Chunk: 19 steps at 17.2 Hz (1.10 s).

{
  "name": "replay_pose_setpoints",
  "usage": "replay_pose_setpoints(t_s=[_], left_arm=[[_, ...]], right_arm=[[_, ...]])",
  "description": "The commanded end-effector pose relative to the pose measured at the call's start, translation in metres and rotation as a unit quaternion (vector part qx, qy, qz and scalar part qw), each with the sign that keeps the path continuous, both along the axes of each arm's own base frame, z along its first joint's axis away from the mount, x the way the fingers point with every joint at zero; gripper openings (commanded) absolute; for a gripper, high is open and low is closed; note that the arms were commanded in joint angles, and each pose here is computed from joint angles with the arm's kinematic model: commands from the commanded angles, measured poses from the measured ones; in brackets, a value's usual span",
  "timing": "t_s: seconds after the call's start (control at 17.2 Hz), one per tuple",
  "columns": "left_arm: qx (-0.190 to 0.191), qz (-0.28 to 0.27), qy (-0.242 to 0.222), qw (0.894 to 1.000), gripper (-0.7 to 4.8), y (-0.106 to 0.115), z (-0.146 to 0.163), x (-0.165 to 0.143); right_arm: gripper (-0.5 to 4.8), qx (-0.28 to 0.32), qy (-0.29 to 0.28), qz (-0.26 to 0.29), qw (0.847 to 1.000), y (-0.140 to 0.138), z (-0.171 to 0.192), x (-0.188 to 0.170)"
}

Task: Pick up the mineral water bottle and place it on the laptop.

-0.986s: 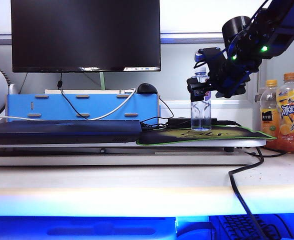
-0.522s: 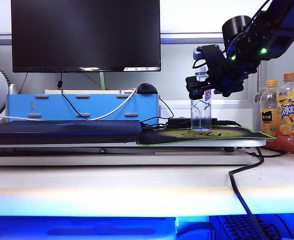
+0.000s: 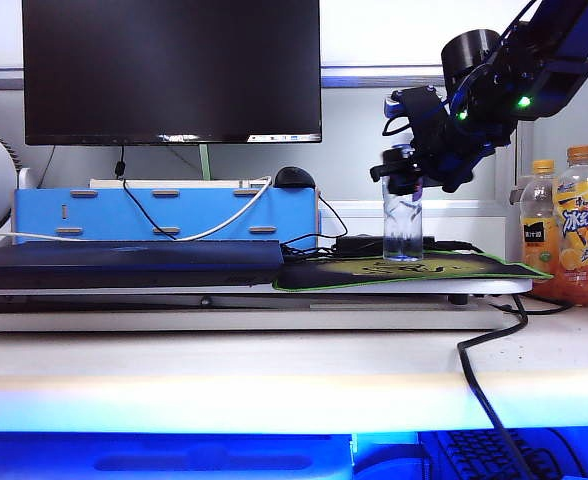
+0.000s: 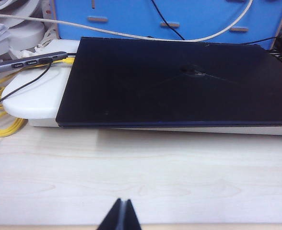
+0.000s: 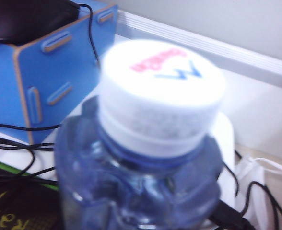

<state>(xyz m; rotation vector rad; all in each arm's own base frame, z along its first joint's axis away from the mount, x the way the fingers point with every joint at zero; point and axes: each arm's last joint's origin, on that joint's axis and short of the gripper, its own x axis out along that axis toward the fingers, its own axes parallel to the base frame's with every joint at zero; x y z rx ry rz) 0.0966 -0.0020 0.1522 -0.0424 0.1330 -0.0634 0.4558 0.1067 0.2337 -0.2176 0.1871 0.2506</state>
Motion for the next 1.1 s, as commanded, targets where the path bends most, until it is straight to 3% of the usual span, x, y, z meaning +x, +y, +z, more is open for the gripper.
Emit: replay_pose_setpoints(t_s=[0.06,0.35,0.58,0.81,1.1], left_arm=[[0.000,-0.002,-0.006,1.000,-0.02,0.000,0.001,0.000],[0.000,-0.002,-0.006,1.000,-0.02,0.000,0.001,0.000],[0.000,-0.001,-0.006,1.000,-0.02,0.000,0.001,0.000],[0.000,-0.002,-0.006,1.000,-0.02,0.000,0.001,0.000],[0.000,-0.002,-0.006,1.000,-0.02,0.000,0.001,0.000]], right_arm=[[1.06,0.008,-0.027,0.000,1.000,0.000,0.008,0.001],[1.03,0.012,-0.043,0.000,0.999,0.000,0.017,-0.001],[1.03,0.021,-0.077,0.007,0.997,-0.002,0.044,-0.011],[1.04,0.058,-0.105,0.055,0.991,0.001,0.077,-0.027],[1.04,0.120,-0.099,0.167,0.974,0.019,0.094,-0.041]])
